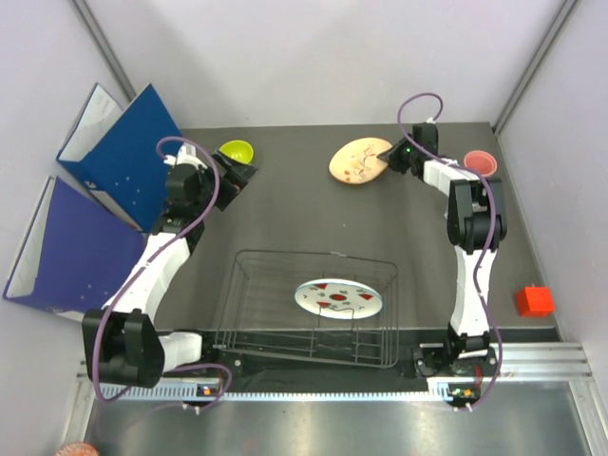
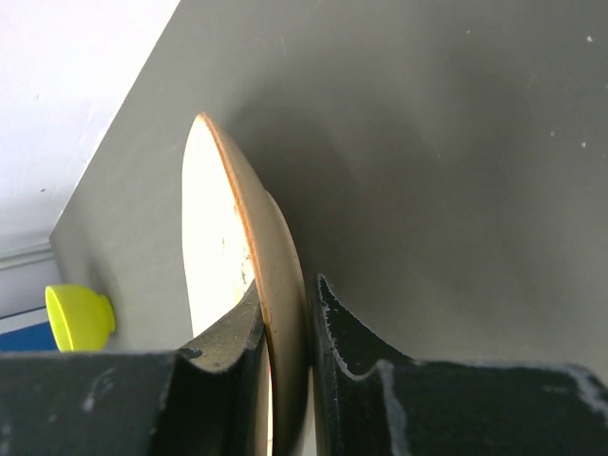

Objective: Unload the mixed dishes from the dish rack
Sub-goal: Place the plate at the center of the board.

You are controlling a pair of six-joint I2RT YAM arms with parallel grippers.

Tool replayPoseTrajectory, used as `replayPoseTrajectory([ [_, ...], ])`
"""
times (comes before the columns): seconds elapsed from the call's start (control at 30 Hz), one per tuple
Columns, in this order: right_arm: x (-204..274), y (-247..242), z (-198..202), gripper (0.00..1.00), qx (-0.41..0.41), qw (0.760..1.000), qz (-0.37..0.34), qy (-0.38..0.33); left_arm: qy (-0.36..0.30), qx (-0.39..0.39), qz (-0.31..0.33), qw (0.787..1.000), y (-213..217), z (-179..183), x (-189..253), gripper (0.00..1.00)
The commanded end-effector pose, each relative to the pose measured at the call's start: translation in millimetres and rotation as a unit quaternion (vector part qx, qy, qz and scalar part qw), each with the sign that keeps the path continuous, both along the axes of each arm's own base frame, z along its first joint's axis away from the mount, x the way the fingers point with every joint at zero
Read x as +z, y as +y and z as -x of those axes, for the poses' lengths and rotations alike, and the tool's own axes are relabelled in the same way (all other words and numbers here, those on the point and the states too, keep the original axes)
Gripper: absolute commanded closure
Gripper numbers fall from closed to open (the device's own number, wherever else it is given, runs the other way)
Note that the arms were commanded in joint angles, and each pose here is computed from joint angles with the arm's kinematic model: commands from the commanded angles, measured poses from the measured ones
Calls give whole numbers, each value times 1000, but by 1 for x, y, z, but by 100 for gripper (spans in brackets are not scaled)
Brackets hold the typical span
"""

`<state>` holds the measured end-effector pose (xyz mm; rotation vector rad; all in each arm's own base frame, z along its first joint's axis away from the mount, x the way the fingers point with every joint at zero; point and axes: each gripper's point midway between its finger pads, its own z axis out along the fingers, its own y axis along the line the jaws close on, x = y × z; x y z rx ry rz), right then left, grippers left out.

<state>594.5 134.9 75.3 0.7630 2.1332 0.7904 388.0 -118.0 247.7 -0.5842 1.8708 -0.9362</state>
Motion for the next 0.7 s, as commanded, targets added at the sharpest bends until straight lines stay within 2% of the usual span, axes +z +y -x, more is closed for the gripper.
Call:
replayPoseTrajectory([
  [0.0,59,13,-25,89,17,996,-22,-80,-23,-9,-8,1000,-2,-1,6,1],
  [0.03,54,12,-23,84,16,997,-18,-71,-25,-9,-8,1000,-2,-1,8,1],
  [0.07,52,10,-22,74,14,998,-14,-68,-23,-8,-7,1000,-2,-2,7,1],
  [0.17,45,5,-17,61,9,999,1,-54,-21,-10,-6,1000,-2,-2,6,1],
  [0.27,44,0,-15,54,3,998,17,-53,-14,-13,-2,1000,-4,-2,3,1],
  [0.43,35,-13,-3,48,-9,998,60,-20,-7,-16,0,1000,-5,0,-1,1],
  [0.67,53,-48,11,43,-60,988,141,-10,2,-15,-20,1000,-2,-3,-10,1],
])
